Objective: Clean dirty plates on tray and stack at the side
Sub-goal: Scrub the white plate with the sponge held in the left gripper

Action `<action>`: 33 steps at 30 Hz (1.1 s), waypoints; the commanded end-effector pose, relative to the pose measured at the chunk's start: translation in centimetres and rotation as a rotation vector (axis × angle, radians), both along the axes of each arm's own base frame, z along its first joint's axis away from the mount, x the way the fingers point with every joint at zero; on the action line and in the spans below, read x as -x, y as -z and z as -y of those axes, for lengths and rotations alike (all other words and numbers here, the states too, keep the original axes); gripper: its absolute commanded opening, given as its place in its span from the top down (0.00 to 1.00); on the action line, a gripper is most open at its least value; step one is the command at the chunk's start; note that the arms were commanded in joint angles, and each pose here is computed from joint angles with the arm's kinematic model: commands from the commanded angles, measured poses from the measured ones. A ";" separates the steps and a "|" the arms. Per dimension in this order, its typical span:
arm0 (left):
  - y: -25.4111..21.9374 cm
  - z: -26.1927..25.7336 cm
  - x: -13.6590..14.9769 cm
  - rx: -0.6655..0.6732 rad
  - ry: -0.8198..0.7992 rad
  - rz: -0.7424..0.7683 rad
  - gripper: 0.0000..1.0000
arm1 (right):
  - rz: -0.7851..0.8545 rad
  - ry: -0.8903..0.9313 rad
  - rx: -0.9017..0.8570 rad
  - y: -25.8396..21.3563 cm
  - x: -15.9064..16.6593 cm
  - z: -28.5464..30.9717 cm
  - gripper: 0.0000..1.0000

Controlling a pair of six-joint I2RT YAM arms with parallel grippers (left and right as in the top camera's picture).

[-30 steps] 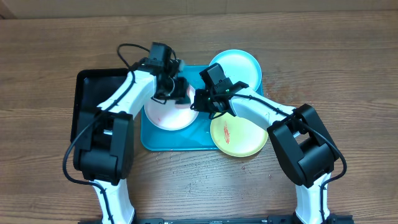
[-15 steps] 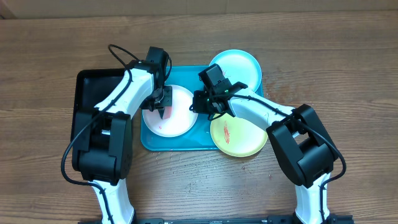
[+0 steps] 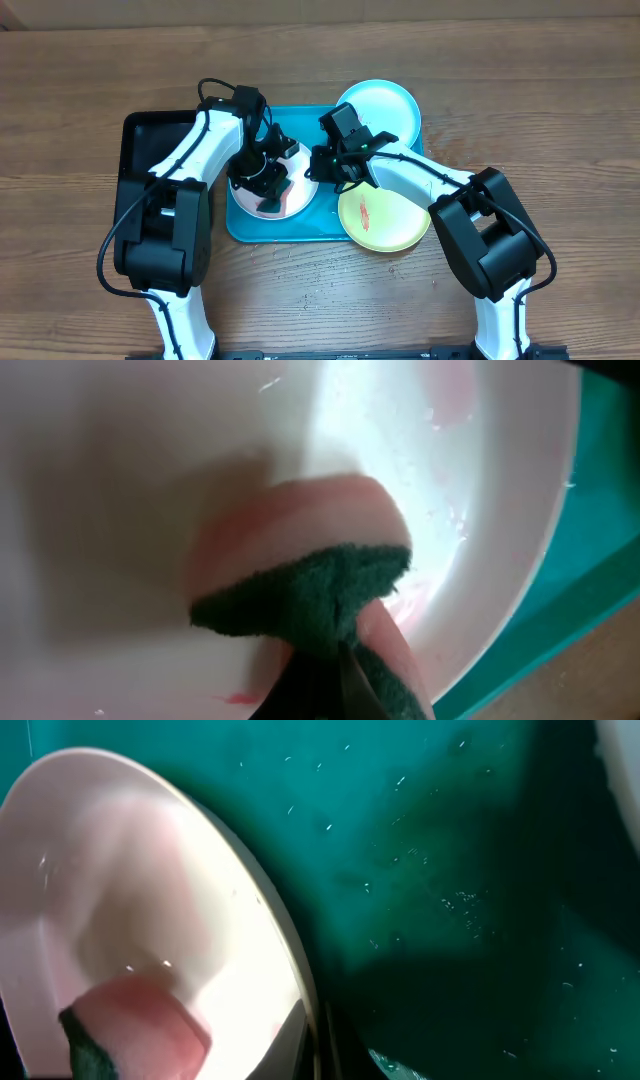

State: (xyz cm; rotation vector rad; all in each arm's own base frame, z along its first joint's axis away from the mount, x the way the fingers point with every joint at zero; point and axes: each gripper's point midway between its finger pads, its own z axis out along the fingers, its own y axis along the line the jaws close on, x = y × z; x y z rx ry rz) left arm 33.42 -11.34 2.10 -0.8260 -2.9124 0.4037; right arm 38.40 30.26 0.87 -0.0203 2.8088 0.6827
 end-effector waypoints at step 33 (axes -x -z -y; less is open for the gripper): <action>-2.7 3.1 -9.4 0.190 -0.431 0.216 0.96 | -0.048 0.025 0.030 0.9 0.4 0.9 0.96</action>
